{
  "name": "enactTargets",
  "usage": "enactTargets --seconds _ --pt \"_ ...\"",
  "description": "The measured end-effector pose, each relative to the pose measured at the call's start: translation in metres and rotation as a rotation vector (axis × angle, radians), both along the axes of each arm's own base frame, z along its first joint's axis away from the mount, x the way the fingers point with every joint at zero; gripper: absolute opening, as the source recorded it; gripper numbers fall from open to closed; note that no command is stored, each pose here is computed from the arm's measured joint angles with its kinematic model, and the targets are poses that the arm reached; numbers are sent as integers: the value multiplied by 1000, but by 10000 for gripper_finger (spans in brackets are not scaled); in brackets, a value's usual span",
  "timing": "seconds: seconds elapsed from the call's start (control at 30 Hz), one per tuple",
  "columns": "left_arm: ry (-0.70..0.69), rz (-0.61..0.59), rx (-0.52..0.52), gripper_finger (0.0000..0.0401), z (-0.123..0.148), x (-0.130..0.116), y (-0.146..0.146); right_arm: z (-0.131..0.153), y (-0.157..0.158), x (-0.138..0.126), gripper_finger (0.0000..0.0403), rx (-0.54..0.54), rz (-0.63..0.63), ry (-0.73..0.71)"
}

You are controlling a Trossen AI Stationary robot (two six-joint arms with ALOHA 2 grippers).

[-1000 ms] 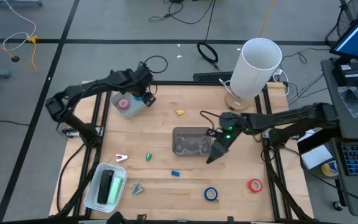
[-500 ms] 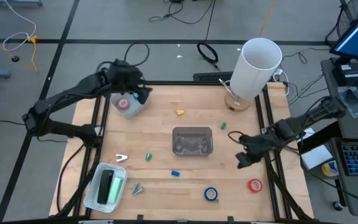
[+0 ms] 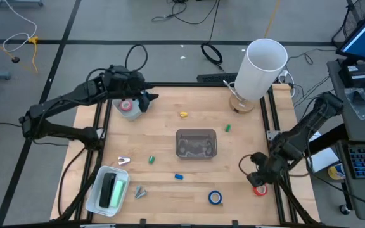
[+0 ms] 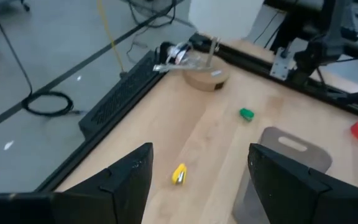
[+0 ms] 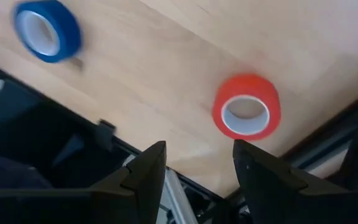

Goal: Pick and place Stapler, Stapler remover, tape
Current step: Put the orange tape into the grey bin

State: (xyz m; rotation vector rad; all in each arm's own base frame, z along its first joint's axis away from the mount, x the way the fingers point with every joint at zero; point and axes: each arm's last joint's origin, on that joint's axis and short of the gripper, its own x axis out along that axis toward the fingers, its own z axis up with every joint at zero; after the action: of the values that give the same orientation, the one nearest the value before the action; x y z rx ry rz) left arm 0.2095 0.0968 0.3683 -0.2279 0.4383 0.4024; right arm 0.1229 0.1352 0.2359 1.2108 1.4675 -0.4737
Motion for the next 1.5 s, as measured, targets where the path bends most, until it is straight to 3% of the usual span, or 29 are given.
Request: enactTargets --seconds 0.4,0.67,0.83,1.2,1.5 --pt "-21 -36 16 257 2 4 -8 -41 39 4 183 70 -93 64" --pt "-19 -37 20 257 2 4 -7 -63 34 -1 183 -11 -166 155" --pt "-19 -35 15 258 2 4 -7 -67 31 0 183 -53 -206 87" --pt "-12 -50 8 257 1 5 -11 -94 22 -7 183 -37 -258 82" --pt "8 -71 1 257 -1 7 -17 -103 21 -8 183 14 -197 26"
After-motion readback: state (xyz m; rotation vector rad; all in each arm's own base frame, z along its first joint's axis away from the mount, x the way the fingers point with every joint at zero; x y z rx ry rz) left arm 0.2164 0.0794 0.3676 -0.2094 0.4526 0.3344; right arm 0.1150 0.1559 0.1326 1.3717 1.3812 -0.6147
